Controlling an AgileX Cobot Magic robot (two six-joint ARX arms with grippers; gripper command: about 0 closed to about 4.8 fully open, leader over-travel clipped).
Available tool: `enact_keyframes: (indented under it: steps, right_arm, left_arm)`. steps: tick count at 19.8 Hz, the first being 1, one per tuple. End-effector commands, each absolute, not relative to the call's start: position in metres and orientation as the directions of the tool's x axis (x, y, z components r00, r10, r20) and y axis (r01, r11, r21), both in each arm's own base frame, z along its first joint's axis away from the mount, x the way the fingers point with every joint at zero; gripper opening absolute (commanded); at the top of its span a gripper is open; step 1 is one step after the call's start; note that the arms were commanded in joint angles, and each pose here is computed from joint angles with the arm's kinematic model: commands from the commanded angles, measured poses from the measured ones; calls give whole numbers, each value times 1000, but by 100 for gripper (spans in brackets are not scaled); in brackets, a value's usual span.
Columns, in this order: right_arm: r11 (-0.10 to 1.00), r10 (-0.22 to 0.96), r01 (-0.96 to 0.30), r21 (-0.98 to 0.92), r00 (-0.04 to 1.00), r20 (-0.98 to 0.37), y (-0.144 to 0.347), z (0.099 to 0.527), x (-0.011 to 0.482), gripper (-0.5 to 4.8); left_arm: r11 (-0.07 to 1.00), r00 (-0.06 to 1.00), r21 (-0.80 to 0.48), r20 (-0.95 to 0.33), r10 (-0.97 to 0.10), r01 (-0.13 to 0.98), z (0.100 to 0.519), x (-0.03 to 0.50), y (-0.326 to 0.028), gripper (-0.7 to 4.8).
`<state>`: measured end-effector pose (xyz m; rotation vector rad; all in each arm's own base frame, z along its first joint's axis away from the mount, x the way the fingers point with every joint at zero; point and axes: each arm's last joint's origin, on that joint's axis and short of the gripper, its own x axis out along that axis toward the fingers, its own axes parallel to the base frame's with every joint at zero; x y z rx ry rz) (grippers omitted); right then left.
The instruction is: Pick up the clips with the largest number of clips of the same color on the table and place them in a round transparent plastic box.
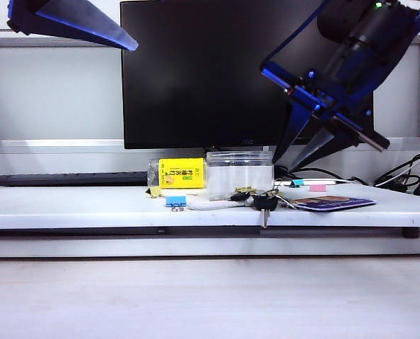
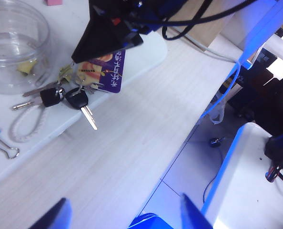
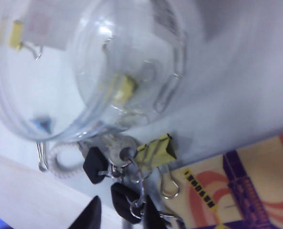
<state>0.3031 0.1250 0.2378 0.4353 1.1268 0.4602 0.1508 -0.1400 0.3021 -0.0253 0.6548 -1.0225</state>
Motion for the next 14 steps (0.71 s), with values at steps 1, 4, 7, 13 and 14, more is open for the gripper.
enact_keyframes:
  steps: [1, 4, 7, 13, 14]
  right_arm:
    - [767, 601, -41, 641, 394, -695, 129, 235, 305, 118]
    - [740, 593, 38, 671, 434, -678, 135, 232, 305, 118]
    - [752, 574, 52, 657, 439, -692, 137, 232, 303, 118]
    - [755, 564, 80, 651, 428, -706, 135, 237, 297, 117]
    - [752, 561, 87, 653, 435, -704, 134, 239, 296, 117]
  left_arm:
    - [532, 349, -316, -483, -803, 786, 304, 151, -140, 305]
    - [532, 346, -315, -488, -801, 786, 304, 150, -140, 305]
    - [532, 340, -309, -502, -795, 788, 302, 150, -139, 305]
    - [517, 309, -263, -558, -770, 815, 297, 147, -137, 305]
    - [515, 309, -259, -557, -771, 817, 297, 147, -137, 305]
